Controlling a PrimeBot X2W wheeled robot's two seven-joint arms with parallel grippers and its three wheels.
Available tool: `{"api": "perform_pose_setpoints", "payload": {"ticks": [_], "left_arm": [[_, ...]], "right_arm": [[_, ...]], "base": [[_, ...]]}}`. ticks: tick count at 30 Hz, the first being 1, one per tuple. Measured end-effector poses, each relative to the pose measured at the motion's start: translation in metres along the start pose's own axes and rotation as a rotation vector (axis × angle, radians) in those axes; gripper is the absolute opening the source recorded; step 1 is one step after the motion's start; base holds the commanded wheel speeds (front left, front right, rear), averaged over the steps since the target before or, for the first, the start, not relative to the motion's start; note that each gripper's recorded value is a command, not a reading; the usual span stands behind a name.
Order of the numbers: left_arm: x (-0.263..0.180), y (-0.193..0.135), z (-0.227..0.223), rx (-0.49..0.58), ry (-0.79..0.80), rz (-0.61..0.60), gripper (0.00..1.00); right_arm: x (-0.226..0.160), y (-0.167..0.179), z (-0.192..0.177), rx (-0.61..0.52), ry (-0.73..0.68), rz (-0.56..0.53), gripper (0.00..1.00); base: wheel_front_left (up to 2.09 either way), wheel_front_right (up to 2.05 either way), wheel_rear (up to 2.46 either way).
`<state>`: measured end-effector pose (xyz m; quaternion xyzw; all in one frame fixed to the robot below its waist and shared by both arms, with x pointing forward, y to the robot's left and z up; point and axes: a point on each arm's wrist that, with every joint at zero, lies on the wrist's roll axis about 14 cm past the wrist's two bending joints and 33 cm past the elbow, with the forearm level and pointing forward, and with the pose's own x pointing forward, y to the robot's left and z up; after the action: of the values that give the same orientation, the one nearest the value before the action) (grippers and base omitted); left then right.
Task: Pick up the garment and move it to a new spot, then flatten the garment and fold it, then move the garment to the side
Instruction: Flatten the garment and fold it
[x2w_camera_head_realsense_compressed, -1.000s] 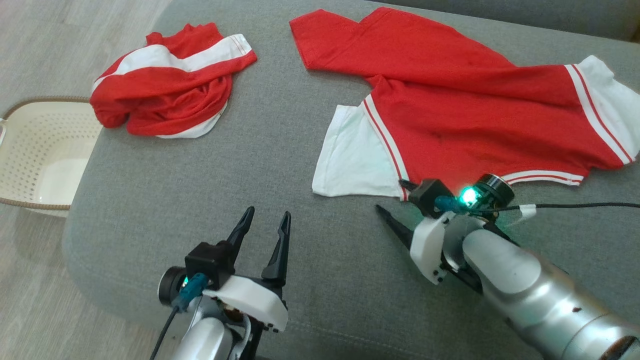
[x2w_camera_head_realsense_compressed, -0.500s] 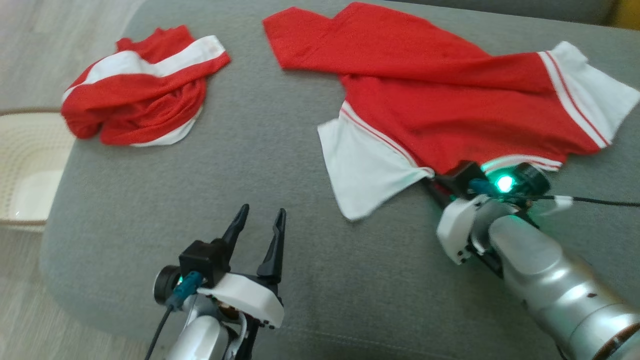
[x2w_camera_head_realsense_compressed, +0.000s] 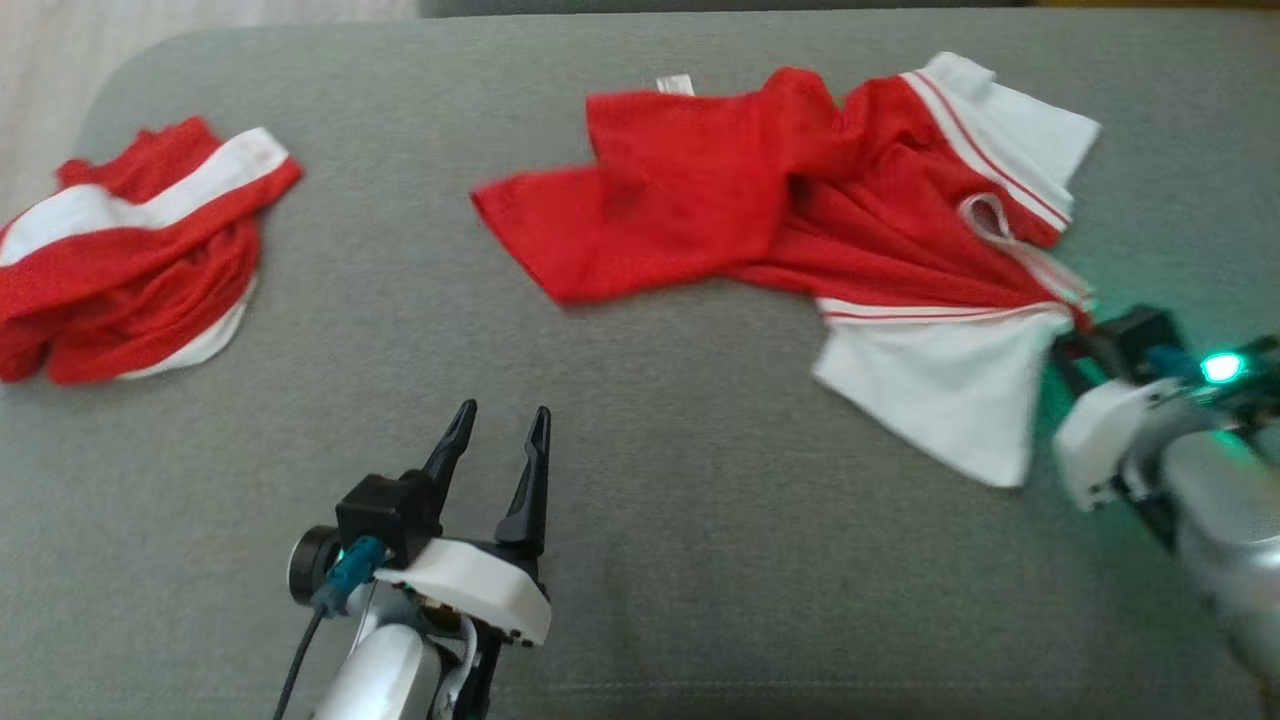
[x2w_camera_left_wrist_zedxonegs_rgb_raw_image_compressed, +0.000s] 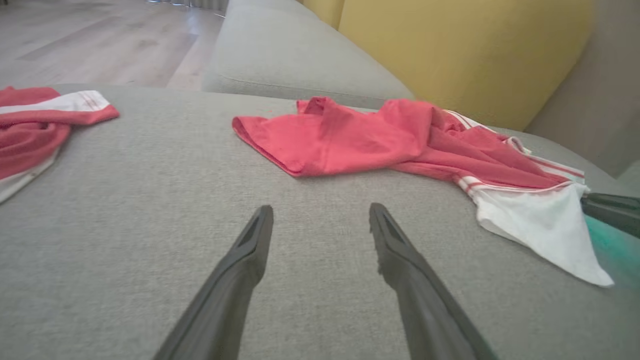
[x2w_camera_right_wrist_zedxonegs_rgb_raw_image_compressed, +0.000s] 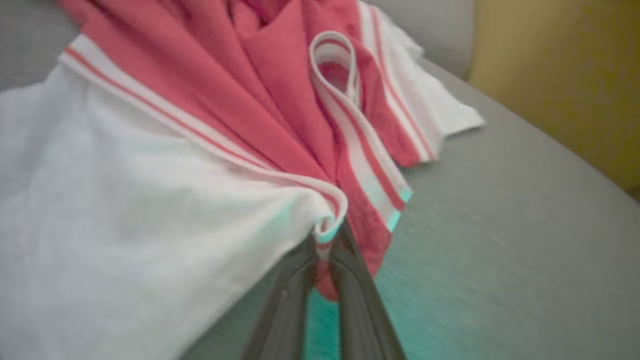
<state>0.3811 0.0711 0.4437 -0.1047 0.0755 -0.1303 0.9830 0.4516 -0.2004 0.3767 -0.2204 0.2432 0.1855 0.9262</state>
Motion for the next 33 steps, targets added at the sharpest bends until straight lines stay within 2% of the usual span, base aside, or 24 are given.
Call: {"api": "perform_pose_setpoints", "payload": {"ticks": [3,5,6,7,12,17,21,24,28,33], "left_arm": [[0.008,-0.010,-0.002,-0.003,0.005,-0.036,1.00],[0.011,-0.014,-0.003,-0.003,0.009,-0.049,1.00],[0.012,-0.016,-0.004,-0.003,0.010,-0.055,1.00],[0.013,-0.018,-0.004,-0.004,0.012,-0.062,1.00],[0.020,-0.029,-0.005,0.002,0.013,-0.104,1.00],[0.028,-0.038,0.000,0.010,-0.002,-0.138,1.00],[0.033,-0.045,0.000,0.015,-0.001,-0.168,1.00],[0.040,-0.054,0.001,0.026,-0.003,-0.203,1.00],[0.055,-0.068,0.002,0.037,-0.004,-0.270,1.00],[0.070,-0.081,-0.014,0.057,0.050,-0.340,1.00]], "right_arm": [[-0.025,-0.051,-0.017,0.024,0.024,-0.127,0.00],[-0.034,-0.068,-0.021,0.051,0.022,-0.176,0.00],[-0.038,-0.073,-0.022,0.066,0.017,-0.195,0.36],[-0.040,-0.077,-0.022,0.082,0.011,-0.212,1.00],[-0.056,-0.096,-0.029,0.186,-0.021,-0.302,1.00],[-0.069,-0.111,0.000,0.301,-0.191,-0.388,1.00],[-0.069,-0.094,0.021,0.369,-0.298,-0.385,1.00],[-0.064,-0.062,0.032,0.442,-0.355,-0.348,1.00],[-0.058,-0.033,0.038,0.494,-0.380,-0.306,1.00],[-0.054,-0.018,0.039,0.527,-0.380,-0.288,1.00]], "base": [[0.00,0.00,0.00],[0.00,0.00,0.00],[0.00,0.00,0.00],[0.00,0.00,0.00],[0.00,0.00,0.00],[0.00,0.00,0.00],[0.00,0.00,0.00],[0.00,0.00,0.00],[0.00,0.00,0.00],[0.00,0.00,0.00]]}}
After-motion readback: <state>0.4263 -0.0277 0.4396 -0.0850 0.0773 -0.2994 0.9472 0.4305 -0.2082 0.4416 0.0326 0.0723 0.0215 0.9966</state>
